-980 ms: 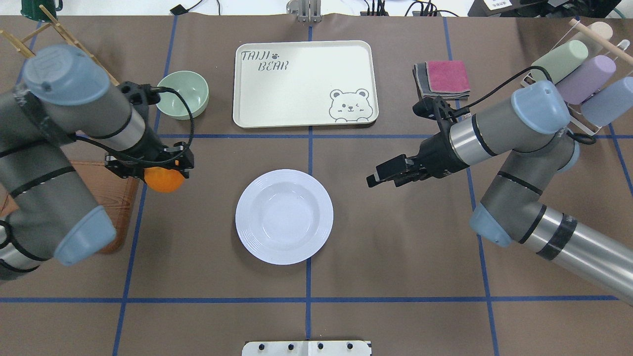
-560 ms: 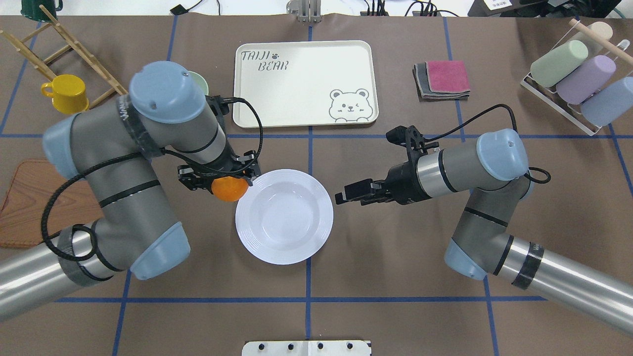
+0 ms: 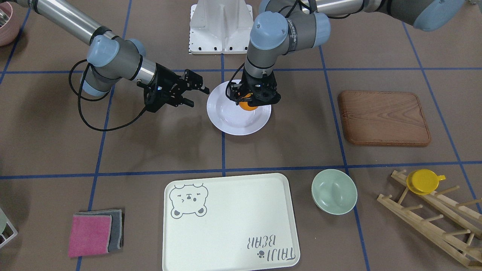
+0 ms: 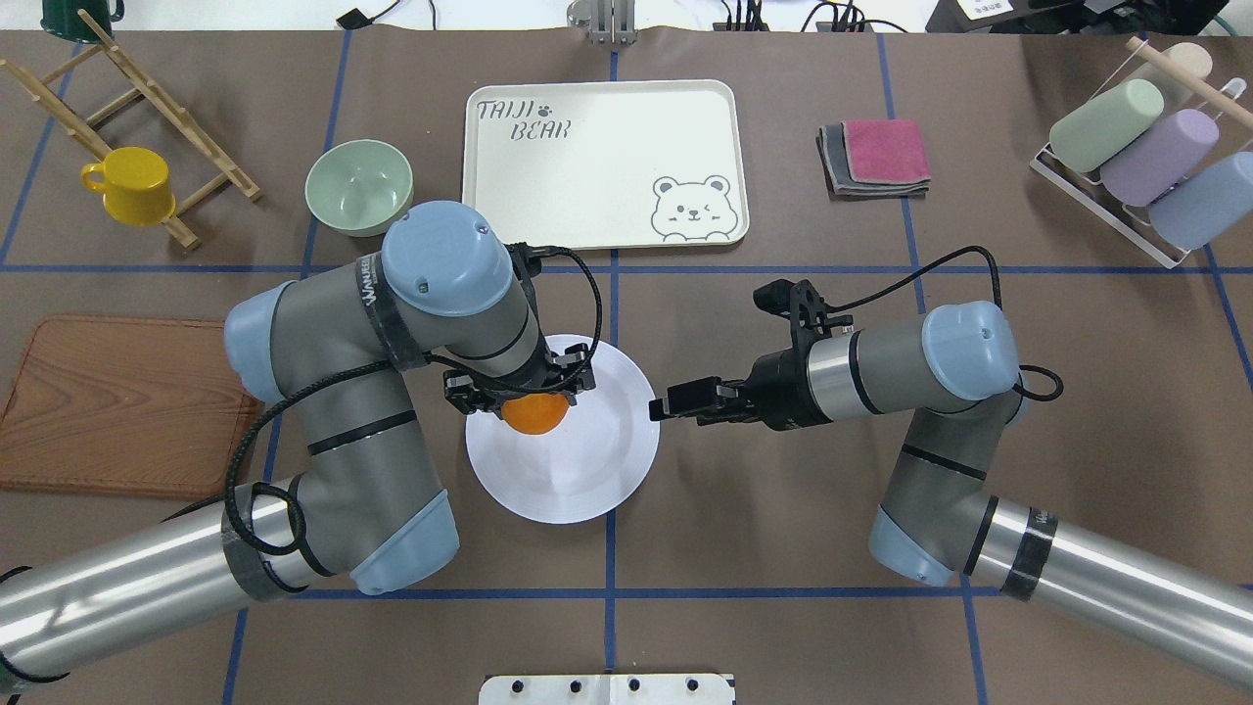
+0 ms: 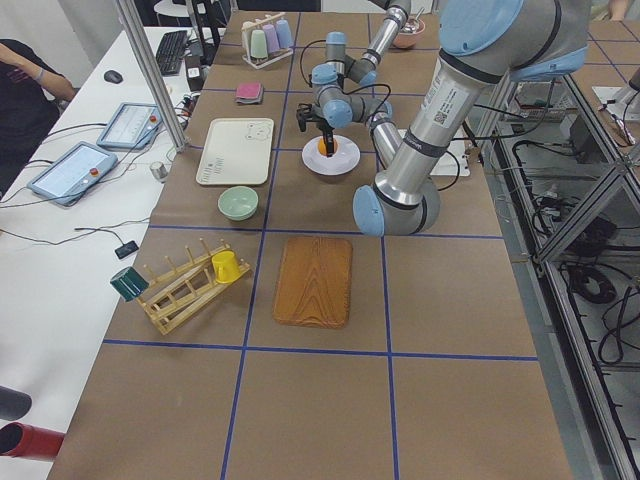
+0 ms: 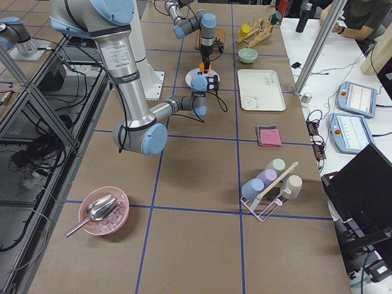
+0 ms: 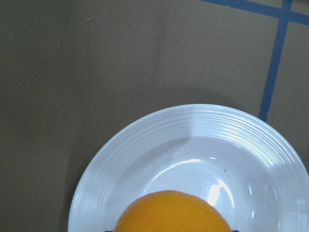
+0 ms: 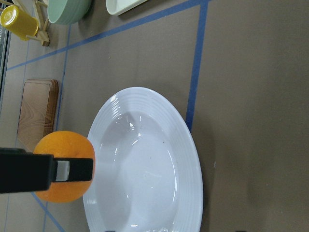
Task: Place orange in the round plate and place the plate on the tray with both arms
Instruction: 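Carry the orange onto the plate with the left gripper while the right grasps the rim, then release the orange and withdraw the left gripper while the right gripper holds the plate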
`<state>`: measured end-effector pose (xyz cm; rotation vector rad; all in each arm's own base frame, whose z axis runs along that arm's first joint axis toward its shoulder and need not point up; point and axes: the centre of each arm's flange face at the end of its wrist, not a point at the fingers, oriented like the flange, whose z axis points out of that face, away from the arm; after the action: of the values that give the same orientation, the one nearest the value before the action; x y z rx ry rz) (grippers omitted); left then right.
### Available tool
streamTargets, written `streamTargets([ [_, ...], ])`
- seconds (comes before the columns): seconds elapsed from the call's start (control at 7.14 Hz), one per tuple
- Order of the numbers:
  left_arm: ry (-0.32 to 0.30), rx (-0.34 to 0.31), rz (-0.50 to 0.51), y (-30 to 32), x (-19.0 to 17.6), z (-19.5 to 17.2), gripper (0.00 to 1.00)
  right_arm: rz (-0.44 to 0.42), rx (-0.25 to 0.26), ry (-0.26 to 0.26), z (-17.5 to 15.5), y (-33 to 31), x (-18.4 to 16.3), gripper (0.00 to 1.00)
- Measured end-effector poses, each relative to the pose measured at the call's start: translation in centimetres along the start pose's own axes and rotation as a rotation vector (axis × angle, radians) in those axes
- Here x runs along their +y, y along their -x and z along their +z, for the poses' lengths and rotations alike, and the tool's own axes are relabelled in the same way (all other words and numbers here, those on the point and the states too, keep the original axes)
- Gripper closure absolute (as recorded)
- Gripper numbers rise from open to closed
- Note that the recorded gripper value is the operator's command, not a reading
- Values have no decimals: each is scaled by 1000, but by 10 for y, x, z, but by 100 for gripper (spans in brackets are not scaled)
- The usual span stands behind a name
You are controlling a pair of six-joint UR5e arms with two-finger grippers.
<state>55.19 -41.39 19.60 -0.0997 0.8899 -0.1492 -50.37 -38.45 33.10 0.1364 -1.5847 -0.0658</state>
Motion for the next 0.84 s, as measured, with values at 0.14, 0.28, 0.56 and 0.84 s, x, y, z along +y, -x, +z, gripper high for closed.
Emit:
streamTargets([
  [0.14, 1, 2, 4, -6, 1, 3, 1, 1, -7, -17, 6, -2, 4, 14],
  [0.28, -6, 8, 12, -10, 1, 2, 1, 9, -16, -32, 12, -2, 7, 14],
  [0.56, -25, 23, 24, -10, 1, -6, 1, 22, -30, -58, 25, -9, 12, 20],
  [0.84, -46, 29, 57, 2, -13, -21, 1, 33, -38, -68, 33, -17, 14, 26],
])
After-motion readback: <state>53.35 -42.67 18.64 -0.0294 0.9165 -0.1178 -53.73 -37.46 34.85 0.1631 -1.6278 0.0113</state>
